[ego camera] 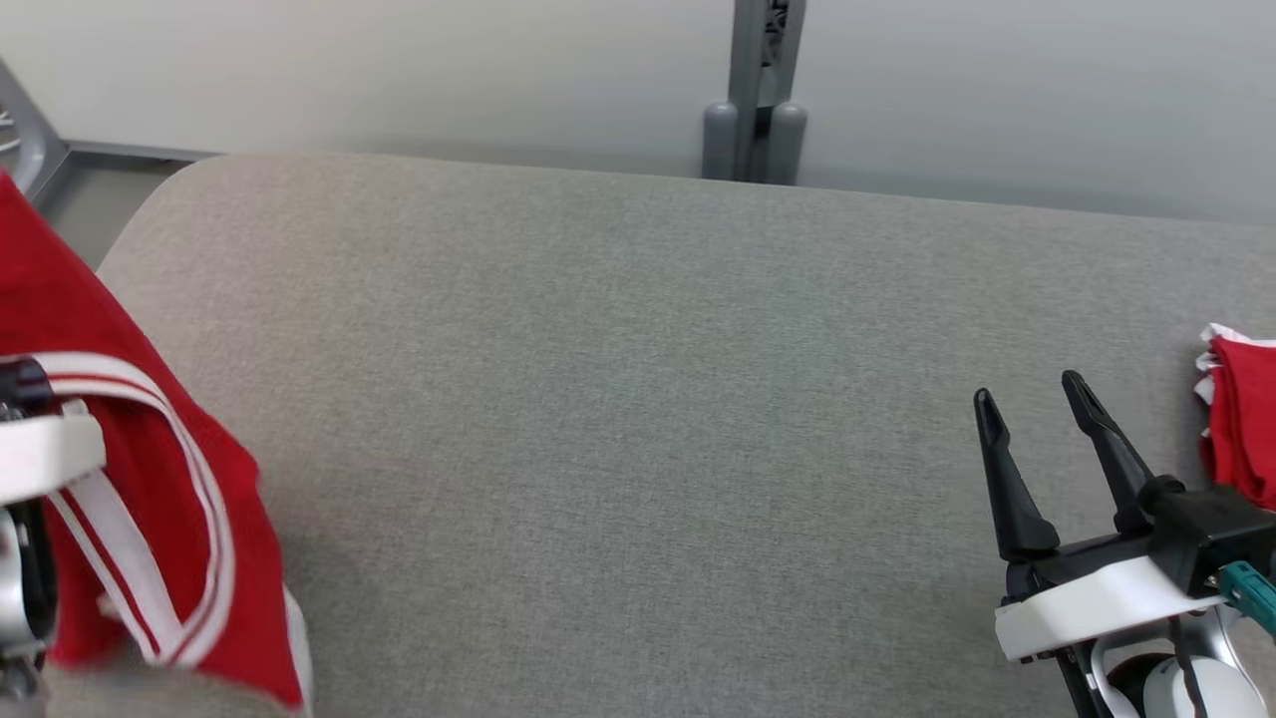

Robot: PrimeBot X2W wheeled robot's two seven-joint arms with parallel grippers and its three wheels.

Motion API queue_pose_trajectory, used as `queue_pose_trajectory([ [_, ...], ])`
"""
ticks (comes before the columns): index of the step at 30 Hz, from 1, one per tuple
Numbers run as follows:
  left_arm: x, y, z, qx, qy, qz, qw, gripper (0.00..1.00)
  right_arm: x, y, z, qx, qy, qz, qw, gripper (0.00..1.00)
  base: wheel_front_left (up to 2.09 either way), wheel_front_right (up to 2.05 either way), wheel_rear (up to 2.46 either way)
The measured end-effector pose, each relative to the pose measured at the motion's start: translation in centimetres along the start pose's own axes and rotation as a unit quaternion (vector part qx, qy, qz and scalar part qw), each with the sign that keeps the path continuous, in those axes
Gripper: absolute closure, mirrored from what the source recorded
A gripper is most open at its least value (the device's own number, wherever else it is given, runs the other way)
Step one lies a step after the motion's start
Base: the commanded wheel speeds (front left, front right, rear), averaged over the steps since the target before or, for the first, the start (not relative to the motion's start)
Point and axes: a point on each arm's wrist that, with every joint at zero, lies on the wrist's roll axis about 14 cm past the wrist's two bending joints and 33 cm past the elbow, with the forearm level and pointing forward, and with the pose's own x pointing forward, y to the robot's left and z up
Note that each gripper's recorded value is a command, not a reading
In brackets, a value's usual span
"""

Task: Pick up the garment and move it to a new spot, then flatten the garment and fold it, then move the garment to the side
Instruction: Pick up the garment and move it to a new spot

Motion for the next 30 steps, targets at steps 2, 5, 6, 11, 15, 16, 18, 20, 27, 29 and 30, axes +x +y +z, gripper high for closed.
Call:
queue_pose_trajectory([
  [2,-0.9,-1.1,1.4,-0.009,-0.008,-0.011,1.000,1.00,-0.6,-0.7,0.5,0.000,-0.007,-0.012,1.000,0.00,0.00,0.00,0.00],
  [5,-1.6,-2.3,2.3,-0.018,-0.015,-0.022,0.999,1.00,-1.0,-1.5,0.8,0.002,-0.012,-0.025,1.000,0.00,0.00,0.00,0.00],
  [6,-1.7,-2.8,2.5,-0.022,-0.018,-0.028,0.999,1.00,-1.1,-1.7,0.8,0.002,-0.012,-0.028,1.000,0.00,0.00,0.00,0.00],
  [11,-2.2,-7.6,2.2,-0.054,-0.009,-0.089,0.995,1.00,-1.6,-3.3,0.9,0.004,-0.015,-0.052,0.999,0.00,0.00,0.00,0.00],
  [15,-2.6,-13.9,1.5,-0.096,0.004,-0.169,0.981,1.00,-2.3,-4.9,0.8,0.003,-0.015,-0.076,0.997,0.00,0.00,0.00,0.00],
  [16,-2.9,-15.9,1.1,-0.113,0.012,-0.191,0.975,1.00,-2.4,-5.3,0.8,0.004,-0.015,-0.081,0.997,0.00,0.00,0.00,0.00],
  [18,-3.7,-19.6,0.2,-0.134,0.030,-0.239,0.961,1.00,-2.7,-5.9,0.6,0.005,-0.013,-0.091,0.996,0.00,0.00,0.00,0.00],
  [20,-4.6,-23.3,-0.5,-0.153,0.044,-0.284,0.945,1.00,-3.1,-6.7,0.7,0.004,-0.016,-0.103,0.995,0.00,0.00,0.00,0.00],
  [27,-8.9,-35.6,-2.0,-0.216,0.085,-0.428,0.873,1.00,-5.0,-9.9,-0.5,-0.006,-0.001,-0.154,0.988,0.00,0.00,0.00,0.00],
  [29,-10.2,-38.6,-2.1,-0.227,0.088,-0.462,0.853,1.00,-5.4,-10.7,-0.6,-0.008,0.000,-0.167,0.986,0.00,0.00,0.00,0.00],
  [30,-10.8,-39.9,-2.0,-0.234,0.086,-0.476,0.844,1.00,-5.6,-11.1,-0.7,-0.010,0.001,-0.172,0.985,0.00,0.00,0.00,0.00],
])
